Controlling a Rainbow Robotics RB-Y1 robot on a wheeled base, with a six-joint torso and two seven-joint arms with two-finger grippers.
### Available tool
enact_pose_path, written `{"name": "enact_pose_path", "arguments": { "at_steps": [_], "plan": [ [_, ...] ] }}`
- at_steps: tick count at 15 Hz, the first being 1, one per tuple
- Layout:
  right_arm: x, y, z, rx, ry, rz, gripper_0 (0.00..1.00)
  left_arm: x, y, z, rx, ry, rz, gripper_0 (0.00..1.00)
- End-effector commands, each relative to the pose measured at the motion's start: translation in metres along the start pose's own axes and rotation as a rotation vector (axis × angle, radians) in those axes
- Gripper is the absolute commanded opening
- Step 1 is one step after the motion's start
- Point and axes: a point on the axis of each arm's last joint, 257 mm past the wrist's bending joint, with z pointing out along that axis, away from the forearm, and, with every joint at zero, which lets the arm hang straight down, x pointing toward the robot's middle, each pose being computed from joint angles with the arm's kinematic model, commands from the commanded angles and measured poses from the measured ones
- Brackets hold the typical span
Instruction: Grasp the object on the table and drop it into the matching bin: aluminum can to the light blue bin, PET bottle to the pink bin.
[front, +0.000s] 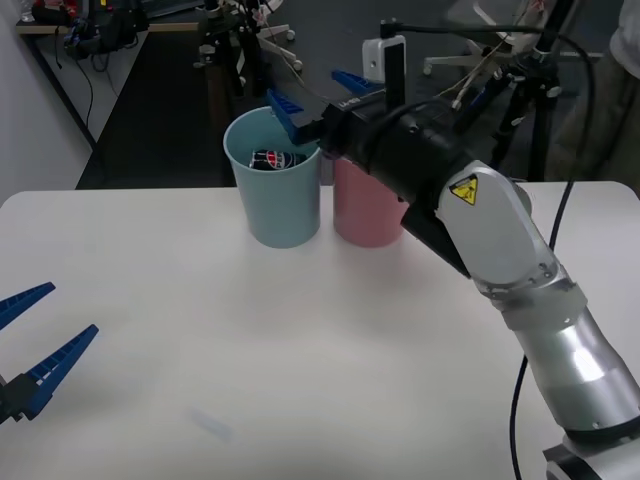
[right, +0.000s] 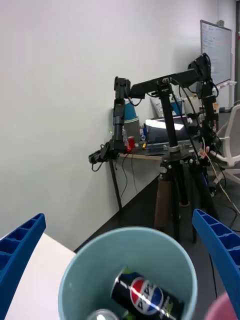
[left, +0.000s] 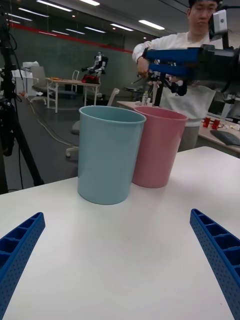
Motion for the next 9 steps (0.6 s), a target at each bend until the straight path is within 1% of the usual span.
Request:
{"name": "enact_pose_path", "arguments": {
  "at_steps": [1,5,9],
  "plan": [
    [0.011,-0.006,-0.05,-0.03,0.008,-0.034,1.0,0.0,0.0,0.0,0.0,0.0,0.0,1.0],
    [0.029,-0.024,-0.121,-0.054,0.032,-0.092,1.0,0.0,0.0,0.0,0.0,0.0,0.0,1.0],
    [0.048,-0.052,-0.189,-0.059,0.07,-0.146,1.0,0.0,0.0,0.0,0.0,0.0,0.0,1.0]
  ]
}}
